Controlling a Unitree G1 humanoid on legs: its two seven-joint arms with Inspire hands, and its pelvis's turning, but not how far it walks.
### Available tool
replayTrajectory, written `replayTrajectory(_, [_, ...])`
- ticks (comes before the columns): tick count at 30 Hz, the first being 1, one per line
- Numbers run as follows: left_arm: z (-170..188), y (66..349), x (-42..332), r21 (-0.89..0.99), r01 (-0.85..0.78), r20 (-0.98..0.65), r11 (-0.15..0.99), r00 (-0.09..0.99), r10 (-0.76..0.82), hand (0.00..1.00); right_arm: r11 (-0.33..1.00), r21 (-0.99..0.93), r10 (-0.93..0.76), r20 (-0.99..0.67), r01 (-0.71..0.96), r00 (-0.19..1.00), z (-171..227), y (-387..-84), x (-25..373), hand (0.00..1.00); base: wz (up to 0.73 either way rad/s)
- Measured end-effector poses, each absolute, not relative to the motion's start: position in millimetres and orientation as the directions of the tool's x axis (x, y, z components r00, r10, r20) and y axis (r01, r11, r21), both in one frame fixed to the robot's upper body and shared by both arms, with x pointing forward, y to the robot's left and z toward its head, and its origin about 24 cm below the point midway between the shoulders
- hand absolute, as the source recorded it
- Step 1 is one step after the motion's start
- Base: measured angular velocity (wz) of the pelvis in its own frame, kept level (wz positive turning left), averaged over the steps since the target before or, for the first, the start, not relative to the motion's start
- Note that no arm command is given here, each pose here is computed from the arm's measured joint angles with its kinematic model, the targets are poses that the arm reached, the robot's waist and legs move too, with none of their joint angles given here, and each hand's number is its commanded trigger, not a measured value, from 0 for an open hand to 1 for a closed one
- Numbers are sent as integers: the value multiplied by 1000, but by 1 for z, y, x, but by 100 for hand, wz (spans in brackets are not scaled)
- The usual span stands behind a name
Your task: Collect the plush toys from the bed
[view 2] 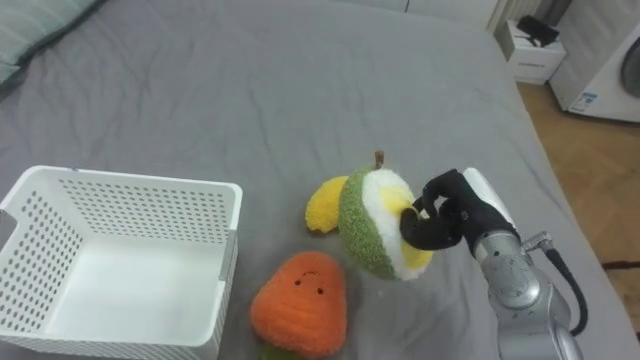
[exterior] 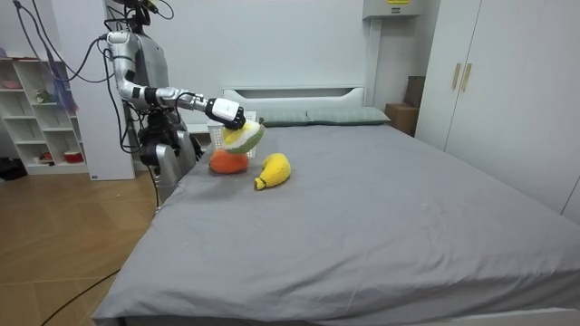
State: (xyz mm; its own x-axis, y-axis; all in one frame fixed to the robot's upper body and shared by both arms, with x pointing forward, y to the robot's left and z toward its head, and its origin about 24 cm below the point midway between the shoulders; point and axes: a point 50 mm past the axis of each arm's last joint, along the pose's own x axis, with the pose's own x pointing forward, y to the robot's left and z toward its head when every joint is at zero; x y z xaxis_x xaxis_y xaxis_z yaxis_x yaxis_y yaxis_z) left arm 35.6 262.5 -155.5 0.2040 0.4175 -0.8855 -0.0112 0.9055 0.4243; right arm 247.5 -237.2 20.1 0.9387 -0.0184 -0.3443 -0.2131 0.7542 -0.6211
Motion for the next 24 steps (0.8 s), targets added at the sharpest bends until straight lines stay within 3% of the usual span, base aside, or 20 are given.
replayTrajectory(9, [-155, 262, 37, 428, 4, -884, 904, 209, 418, 0, 752, -637, 31, -224, -170, 974, 52, -226, 267, 100, 1])
replayTrajectory(19, [-153, 260, 59, 425, 5, -871, 905, 276, 407, 0, 676, -717, 192, -51, -170, 980, 102, -181, 297, 100, 11])
replayTrajectory(24, [-153, 257, 68, 417, -1, -867, 909, 300, 398, 0, 641, -733, 284, -49, -227, 958, 113, -157, 303, 100, 18])
